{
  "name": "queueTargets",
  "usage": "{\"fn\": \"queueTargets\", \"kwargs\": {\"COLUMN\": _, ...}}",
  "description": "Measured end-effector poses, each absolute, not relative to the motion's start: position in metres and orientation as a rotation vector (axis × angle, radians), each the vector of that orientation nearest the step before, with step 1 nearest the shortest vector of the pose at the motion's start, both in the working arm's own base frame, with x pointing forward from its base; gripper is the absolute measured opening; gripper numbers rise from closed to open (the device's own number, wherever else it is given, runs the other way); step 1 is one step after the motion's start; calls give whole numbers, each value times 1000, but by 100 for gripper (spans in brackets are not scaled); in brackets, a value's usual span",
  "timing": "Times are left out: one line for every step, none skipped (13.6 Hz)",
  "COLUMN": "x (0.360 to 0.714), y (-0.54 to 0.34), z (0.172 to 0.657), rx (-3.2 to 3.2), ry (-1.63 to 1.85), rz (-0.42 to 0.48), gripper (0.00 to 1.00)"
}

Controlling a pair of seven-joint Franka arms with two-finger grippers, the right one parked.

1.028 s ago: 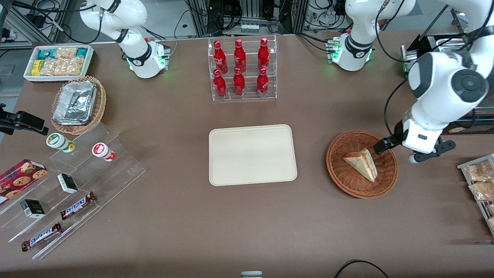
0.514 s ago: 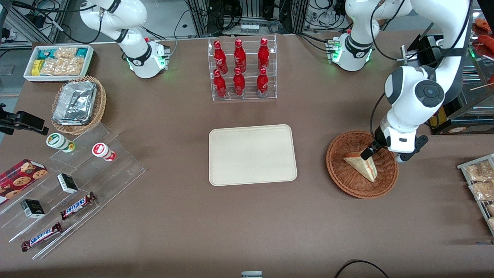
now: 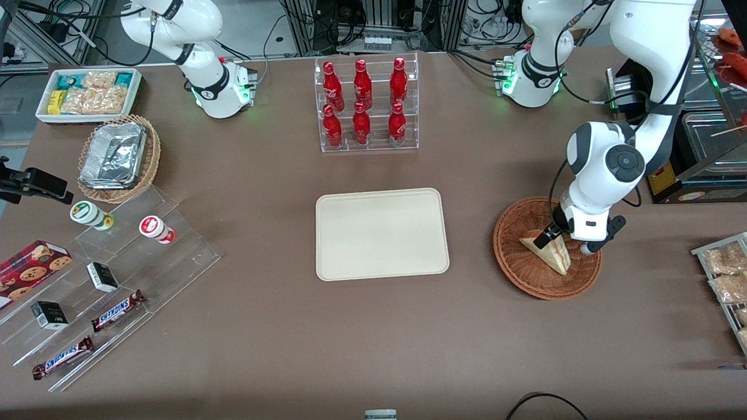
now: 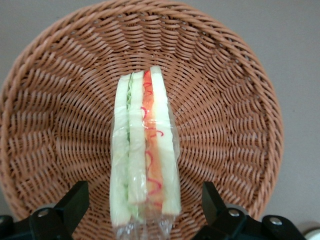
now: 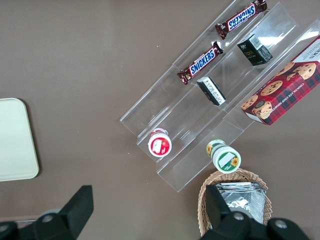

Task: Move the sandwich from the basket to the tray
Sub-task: 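Lower the left gripper and close it on the wrapped sandwich, then lift the sandwich and carry it over the cream tray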

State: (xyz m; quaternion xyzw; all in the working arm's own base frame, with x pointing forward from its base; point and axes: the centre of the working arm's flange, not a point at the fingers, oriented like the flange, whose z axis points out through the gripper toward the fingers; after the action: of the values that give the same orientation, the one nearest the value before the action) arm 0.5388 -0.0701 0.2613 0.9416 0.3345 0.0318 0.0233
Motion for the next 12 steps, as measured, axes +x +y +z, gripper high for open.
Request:
{"fn": "queueTargets", "kwargs": {"x": 539, "y": -70, "z": 256, "rx": 2913, "ry": 1037, "rz": 99, "gripper": 94}}
{"fn": "queueTargets", "kwargs": {"x": 540, "y": -70, "z": 254, "rx": 2912, "ry": 1037, "rz": 97, "gripper": 81}}
{"fn": "queueTargets", "kwargs": {"x": 540, "y": -70, "z": 253, "rx": 2912, "ry": 1038, "rz": 98, "gripper": 68}}
{"fn": "queueTargets", "kwargs": {"x": 541, "y": -70, "z": 254, "rx": 2911, "ry": 1037, "rz": 101, "gripper": 59}}
{"fn": "queueTargets", "kwargs": {"x": 541, "y": -70, "z": 255, "rx": 2910, "ry": 1037, "rz": 103, "gripper": 48}}
{"fn": "queueTargets", "kwargs": {"x": 542, "y": -70, "z": 256, "rx": 2909, "ry": 1037, "rz": 106, "gripper": 40}}
{"fn": "queueTargets", "kwargs": {"x": 543, "y": -70, "z": 257, "rx": 2908, "ry": 1036, "rz": 111, "gripper": 36}}
{"fn": "queueTargets", "kwargs": {"x": 544, "y": -70, "z": 261, "rx": 2906, "ry": 1034, "rz": 122, "gripper": 32}}
{"fn": "queueTargets", "kwargs": {"x": 547, "y": -70, "z": 270, "rx": 2904, "ry": 1032, "rz": 136, "gripper": 30}}
{"fn": "queueTargets", "kwargs": {"x": 549, "y": -70, "z": 285, "rx": 2914, "ry": 1026, "rz": 139, "gripper": 27}}
{"fn": "queueTargets", "kwargs": {"x": 553, "y": -70, "z": 307, "rx": 2940, "ry": 1016, "rz": 125, "gripper": 23}}
{"fn": "queueTargets", "kwargs": {"x": 556, "y": -72, "z": 336, "rx": 2973, "ry": 1008, "rz": 102, "gripper": 18}}
